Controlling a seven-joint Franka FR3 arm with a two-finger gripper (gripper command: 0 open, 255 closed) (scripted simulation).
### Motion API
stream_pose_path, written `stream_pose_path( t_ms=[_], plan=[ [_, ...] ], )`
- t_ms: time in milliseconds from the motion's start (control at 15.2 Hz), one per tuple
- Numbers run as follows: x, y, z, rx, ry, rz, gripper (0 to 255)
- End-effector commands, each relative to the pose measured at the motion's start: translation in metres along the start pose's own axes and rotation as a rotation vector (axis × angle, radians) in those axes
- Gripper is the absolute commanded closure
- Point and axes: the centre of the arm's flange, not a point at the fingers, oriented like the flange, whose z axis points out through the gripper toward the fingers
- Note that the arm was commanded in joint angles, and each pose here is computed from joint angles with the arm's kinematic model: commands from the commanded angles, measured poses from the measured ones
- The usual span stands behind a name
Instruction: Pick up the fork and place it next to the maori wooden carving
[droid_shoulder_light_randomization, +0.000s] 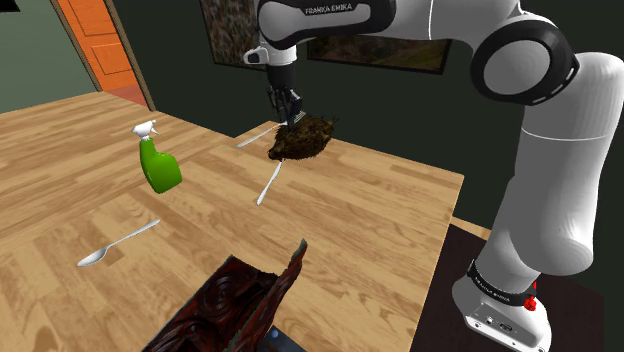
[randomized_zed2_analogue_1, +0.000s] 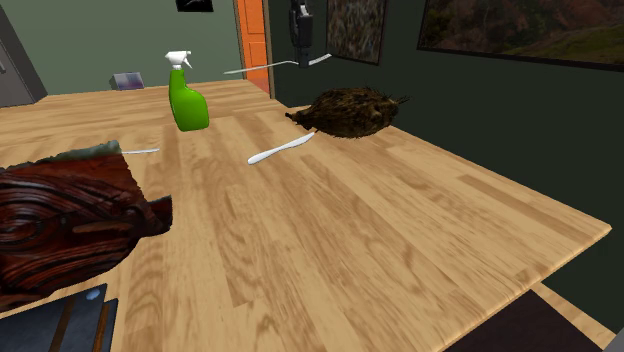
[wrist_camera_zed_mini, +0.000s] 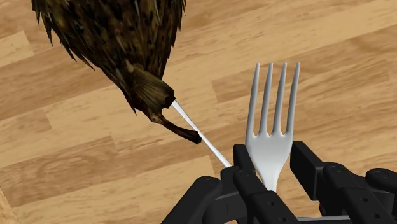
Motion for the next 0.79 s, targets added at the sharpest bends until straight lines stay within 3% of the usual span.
stream_pose_path(
  t_ms=[0, 726],
  plan=[
    [0.0, -0.001, -0.01, 0.001, 0.0, 0.0, 255],
    [0.002, -0.012, -0.061, 0.001, 0.0, 0.0, 255]
  ],
)
